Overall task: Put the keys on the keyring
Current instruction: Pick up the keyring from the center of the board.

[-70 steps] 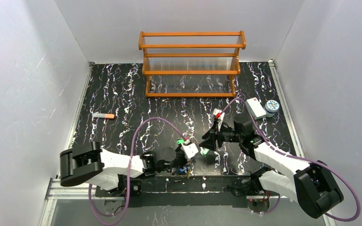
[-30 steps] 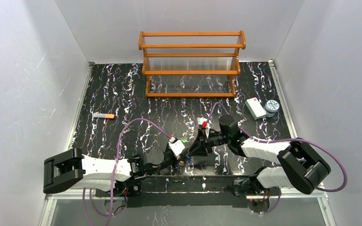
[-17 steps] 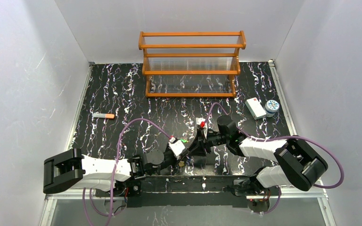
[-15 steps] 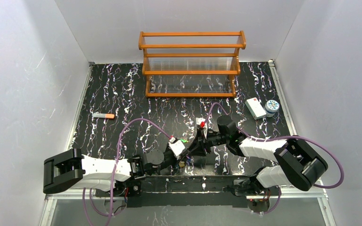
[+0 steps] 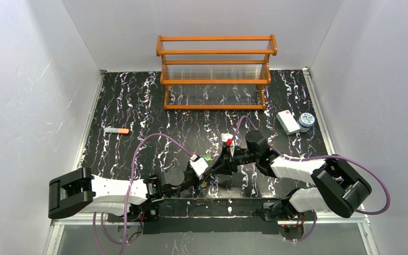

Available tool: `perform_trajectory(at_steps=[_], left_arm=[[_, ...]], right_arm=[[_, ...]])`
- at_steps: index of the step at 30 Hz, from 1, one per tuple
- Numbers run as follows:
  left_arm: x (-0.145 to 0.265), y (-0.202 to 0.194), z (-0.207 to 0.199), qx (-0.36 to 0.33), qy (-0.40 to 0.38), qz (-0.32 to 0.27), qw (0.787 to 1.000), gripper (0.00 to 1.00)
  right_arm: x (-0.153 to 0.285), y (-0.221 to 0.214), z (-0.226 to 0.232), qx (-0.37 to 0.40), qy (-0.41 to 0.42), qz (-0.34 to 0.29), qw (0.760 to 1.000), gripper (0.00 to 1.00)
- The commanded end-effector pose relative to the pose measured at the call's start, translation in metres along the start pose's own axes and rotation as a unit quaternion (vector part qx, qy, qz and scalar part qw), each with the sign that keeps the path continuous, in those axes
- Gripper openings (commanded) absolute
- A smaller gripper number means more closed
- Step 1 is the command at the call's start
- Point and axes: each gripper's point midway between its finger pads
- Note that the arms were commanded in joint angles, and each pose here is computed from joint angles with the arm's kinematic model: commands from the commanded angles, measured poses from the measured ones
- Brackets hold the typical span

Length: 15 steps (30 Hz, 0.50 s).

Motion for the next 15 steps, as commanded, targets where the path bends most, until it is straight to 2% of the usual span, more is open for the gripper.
perform_trajectory(at_steps=[1, 7, 13, 14, 15], left_arm=[[-0.0001, 0.0295, 0.0004, 0.014, 0.002, -0.048, 0.999, 0.0], [0.0, 0.0307, 0.0007, 0.016, 0.002, -0.051, 0.999, 0.0], [0.0018, 0.0321, 0.0038, 0.02, 0.01, -0.056, 0.998, 0.0], [0.0023, 0.0321, 0.0042, 0.021, 0.011, -0.056, 0.998, 0.0], [0.0027, 0.032, 0.0046, 0.021, 0.012, -0.057, 0.998, 0.0]], right_arm=[[-0.0017, 0.0112, 0.0066, 0.047, 0.025, -0.024, 0.998, 0.34], [-0.0029, 0.0072, 0.0124, 0.048, 0.046, -0.027, 0.997, 0.33], [-0.0034, 0.0028, 0.0118, 0.048, 0.05, -0.02, 0.997, 0.19], [-0.0033, 0.0025, 0.0113, 0.049, 0.049, -0.019, 0.997, 0.14], [-0.0031, 0.0025, 0.0111, 0.05, 0.048, -0.018, 0.997, 0.04]])
Point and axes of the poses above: each gripper's point midway between its finger pads, its own x axis back along the fingers, its own z axis along the line the jaws close on, y = z × x, and after that the axes turned 5 degrees about -x, right-handed
